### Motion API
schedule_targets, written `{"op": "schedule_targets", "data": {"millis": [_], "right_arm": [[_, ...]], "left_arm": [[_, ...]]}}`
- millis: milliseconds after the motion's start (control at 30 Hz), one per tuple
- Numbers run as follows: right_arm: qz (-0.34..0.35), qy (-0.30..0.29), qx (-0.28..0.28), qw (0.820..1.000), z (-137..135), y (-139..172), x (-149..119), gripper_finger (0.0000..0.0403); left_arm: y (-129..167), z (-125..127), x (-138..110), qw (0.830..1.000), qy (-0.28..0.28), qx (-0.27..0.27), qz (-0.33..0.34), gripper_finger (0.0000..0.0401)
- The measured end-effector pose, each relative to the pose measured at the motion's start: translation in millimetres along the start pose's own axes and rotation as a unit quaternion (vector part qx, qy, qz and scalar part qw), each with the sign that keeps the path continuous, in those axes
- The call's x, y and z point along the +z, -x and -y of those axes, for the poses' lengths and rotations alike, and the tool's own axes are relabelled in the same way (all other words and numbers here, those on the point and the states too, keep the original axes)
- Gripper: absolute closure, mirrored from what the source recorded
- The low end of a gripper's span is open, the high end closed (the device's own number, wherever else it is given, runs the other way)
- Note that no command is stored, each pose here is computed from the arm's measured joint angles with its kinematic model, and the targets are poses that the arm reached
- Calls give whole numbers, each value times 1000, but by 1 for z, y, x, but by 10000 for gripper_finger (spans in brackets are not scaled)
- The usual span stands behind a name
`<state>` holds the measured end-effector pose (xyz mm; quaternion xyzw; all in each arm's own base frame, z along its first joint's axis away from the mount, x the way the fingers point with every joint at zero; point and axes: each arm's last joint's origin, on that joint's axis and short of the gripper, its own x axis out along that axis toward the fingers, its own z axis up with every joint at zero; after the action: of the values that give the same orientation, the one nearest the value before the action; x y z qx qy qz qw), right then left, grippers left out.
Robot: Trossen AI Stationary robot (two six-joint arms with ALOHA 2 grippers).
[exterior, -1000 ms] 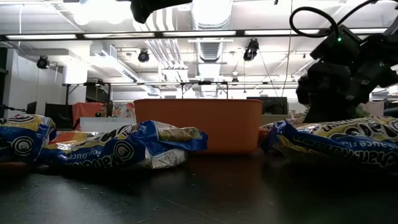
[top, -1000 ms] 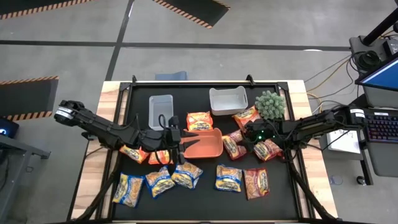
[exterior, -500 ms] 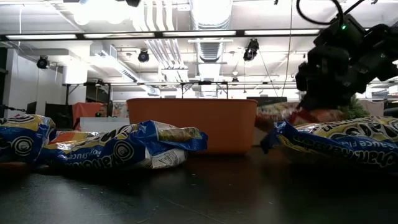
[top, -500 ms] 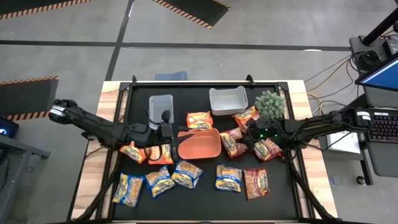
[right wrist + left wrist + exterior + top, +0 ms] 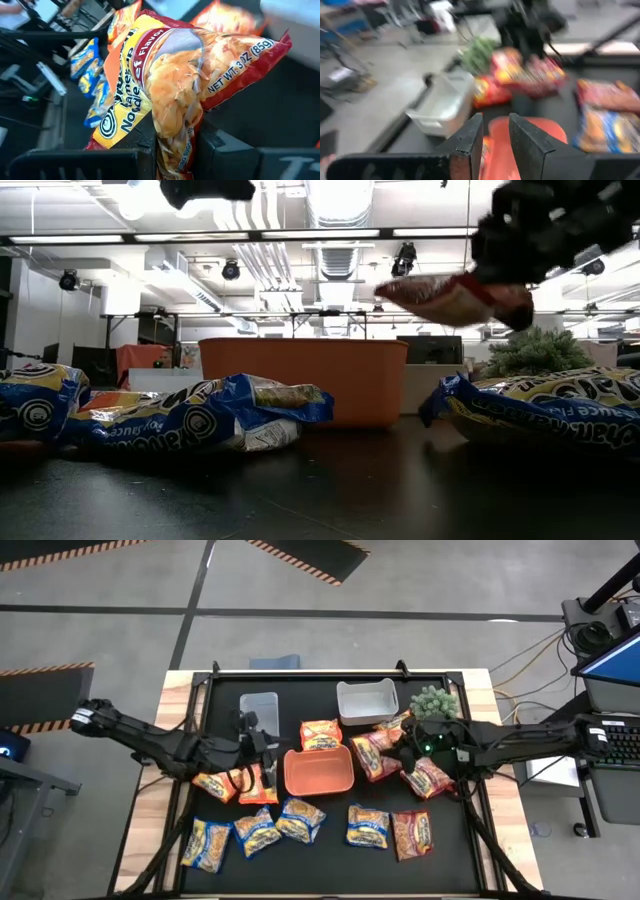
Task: Sort Maruchan noodles
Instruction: Put the red noodle packet into the orange bin
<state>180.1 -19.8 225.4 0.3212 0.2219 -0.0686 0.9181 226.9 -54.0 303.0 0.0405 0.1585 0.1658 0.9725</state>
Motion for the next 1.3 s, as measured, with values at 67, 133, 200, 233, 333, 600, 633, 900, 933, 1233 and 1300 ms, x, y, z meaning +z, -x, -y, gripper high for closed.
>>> {"op": "schedule_targets", "data": {"millis": [67,133,200,233,333,600,633,900,933,1233,1300], "right_arm": [[7,30,-19,999,-9,4,15,344],[10,57,-35,998,-18,5,29,344],[10,84,-45,995,-26,3,40,344],[10,100,-46,994,-29,1,46,344],[14,154,-51,987,-40,-8,59,344],[-15,325,-55,944,-67,-41,79,344],[-22,351,-52,935,-72,-45,81,344],[-82,594,-16,800,-103,-77,89,344],[-94,639,-8,763,-106,-81,89,344],[-151,857,60,489,-112,-112,80,344],[-154,883,71,438,-111,-118,79,344]], "left_arm": [[-2,2,-4,1000,2,-5,-16,324],[-4,3,-7,1000,-6,-4,-26,324],[-6,4,-9,999,-13,-4,-31,324],[-6,4,-10,999,-18,-4,-34,324],[-8,5,-12,999,-28,-3,-44,324],[-8,4,-18,997,-29,4,-68,324],[-8,4,-19,997,-31,8,-70,324],[-7,2,-20,996,-34,27,-73,324],[-7,2,-20,996,-34,27,-73,324],[-7,2,-20,996,-35,27,-72,324],[-7,2,-20,996,-35,28,-72,324]]}}
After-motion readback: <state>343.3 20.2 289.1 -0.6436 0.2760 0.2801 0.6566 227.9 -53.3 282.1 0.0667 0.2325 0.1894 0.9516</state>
